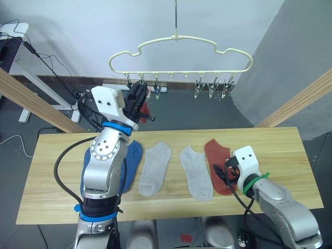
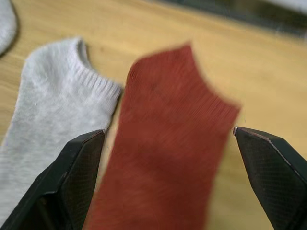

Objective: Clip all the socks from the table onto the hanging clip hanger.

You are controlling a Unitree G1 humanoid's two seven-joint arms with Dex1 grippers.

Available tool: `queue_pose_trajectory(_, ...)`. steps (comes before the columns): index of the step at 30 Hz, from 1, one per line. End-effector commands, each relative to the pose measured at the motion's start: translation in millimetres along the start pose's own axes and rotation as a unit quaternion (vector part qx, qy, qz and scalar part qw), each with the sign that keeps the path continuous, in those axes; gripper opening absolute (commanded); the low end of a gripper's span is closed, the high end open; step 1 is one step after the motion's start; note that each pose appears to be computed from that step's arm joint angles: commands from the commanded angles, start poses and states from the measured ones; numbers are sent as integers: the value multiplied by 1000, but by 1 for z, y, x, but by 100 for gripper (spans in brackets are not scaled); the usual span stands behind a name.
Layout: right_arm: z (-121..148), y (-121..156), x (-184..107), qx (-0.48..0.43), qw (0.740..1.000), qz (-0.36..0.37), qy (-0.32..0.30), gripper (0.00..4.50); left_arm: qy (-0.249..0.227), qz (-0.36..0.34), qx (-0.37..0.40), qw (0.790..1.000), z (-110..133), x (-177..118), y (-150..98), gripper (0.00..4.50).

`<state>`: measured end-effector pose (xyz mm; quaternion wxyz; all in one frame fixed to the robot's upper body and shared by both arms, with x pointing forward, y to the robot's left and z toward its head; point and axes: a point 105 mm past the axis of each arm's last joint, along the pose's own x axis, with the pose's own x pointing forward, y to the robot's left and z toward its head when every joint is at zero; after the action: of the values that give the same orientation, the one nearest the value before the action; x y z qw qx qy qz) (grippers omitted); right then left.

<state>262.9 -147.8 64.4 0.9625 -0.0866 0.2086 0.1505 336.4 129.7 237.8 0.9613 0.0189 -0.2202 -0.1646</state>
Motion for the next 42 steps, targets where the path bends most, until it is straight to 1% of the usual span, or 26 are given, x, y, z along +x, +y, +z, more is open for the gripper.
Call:
queue_pose_trajectory(1, 1, -1, 5, 0, 1000, -28, -8, 450, -22, -10, 6, 1000, 14, -3, -3, 11)
queue_pose_trajectory(4, -5, -4, 16, 1, 999, -49, -1, 450, -21, -12, 6, 1000, 14, -3, -3, 11)
queue_pose_trajectory(7, -12, -2, 23, 9, 999, -48, 12, 450, -20, -13, 7, 1000, 15, -3, -2, 11)
queue_pose_trajectory(11, -22, -4, 28, 23, 997, -61, 30, 450, -19, -12, 8, 1000, 15, -4, -1, 11)
queue_pose_trajectory(16, -27, -1, 30, 31, 997, -60, 37, 450, -19, -14, 8, 1000, 15, -5, 0, 11)
queue_pose_trajectory(19, -32, -5, 29, 42, 996, -71, 46, 390, -21, -17, 10, 1000, 18, -7, 2, 11)
queue_pose_trajectory(26, -36, -11, 27, 53, 995, -67, 49, 150, -12, -56, -10, 998, 24, -10, -1, 11)
queue_pose_trajectory(30, -30, -12, 25, 38, 997, -50, 39, 5, -5, -86, -34, 996, 28, -12, -7, 11)
queue_pose_trajectory(32, -18, -14, 21, 11, 999, -29, 22, 0, 2, -112, -53, 992, 31, -13, -11, 11)
queue_pose_trajectory(34, -2, -15, 17, -37, 999, 4, 0, 0, 8, -133, -69, 989, 35, -14, -14, 11)
queue_pose_trajectory(35, 14, -12, 14, -69, 997, 37, -23, 0, 11, -140, -77, 987, 37, -14, -13, 11)
queue_pose_trajectory(38, 48, -3, 6, -133, 983, 106, -68, 0, 19, -149, -95, 984, 40, -13, -11, 11)
queue_pose_trajectory(42, 78, 15, -2, -183, 960, 182, -112, 0, 27, -150, -122, 981, 42, -9, -7, 11)
